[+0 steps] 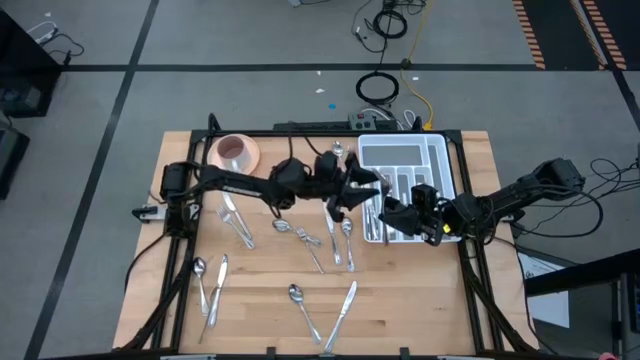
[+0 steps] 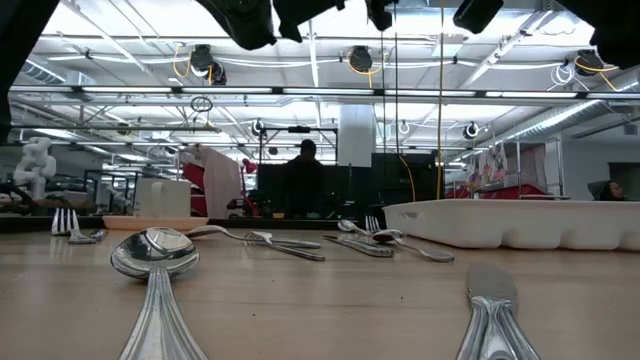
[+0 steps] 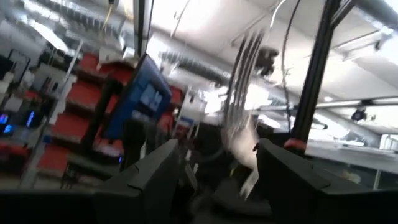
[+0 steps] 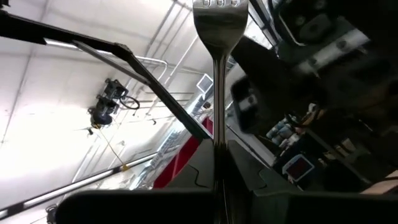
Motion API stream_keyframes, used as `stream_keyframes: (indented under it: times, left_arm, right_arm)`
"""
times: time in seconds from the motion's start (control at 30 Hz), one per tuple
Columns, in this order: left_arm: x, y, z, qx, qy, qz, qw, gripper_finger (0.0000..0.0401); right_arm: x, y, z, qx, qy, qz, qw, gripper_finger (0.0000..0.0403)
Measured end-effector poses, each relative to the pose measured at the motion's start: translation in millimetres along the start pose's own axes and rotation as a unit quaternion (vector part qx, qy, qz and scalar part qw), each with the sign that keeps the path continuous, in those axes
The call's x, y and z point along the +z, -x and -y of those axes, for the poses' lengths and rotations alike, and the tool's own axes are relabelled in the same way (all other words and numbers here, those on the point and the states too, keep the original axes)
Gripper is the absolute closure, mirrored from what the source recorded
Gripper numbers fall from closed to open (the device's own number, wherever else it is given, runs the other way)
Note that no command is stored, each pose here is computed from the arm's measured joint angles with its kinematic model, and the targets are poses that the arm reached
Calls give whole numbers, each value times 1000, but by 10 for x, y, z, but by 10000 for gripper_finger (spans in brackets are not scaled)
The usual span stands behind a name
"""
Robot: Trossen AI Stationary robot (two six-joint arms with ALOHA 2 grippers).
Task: Sort silverware
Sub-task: Put the silver fork into the silverware rack
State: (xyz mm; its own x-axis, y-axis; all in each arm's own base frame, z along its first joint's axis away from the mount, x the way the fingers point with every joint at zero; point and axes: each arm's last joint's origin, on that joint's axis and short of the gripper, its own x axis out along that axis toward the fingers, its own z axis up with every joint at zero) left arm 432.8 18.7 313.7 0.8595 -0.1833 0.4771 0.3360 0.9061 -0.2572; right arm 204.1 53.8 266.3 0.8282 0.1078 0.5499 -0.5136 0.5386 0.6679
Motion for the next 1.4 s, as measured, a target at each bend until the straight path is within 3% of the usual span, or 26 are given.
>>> stream_keyframes:
  times: [0.23, 0.7, 0.87, 1.1, 1.4]
  left_arm:
    - [100, 7, 42, -29, -12, 43, 999, 182]
    - [87, 6, 38, -27, -11, 37, 999, 190]
    - [73, 6, 19, -21, -20, 28, 999, 250]
    - [71, 10, 7, -17, -55, 27, 998, 383]
    - [69, 14, -6, -15, -57, 24, 998, 391]
  right_arm:
    - [-6, 0, -5, 9, 3, -10, 1000, 403]
    - [-44, 0, 36, -2, -22, -42, 999, 403]
    - [-39, -1, 39, -4, -25, -40, 999, 403]
    - [-37, -2, 38, -4, -35, -38, 999, 403]
    - [-48, -3, 93, -42, -29, -33, 998, 362]
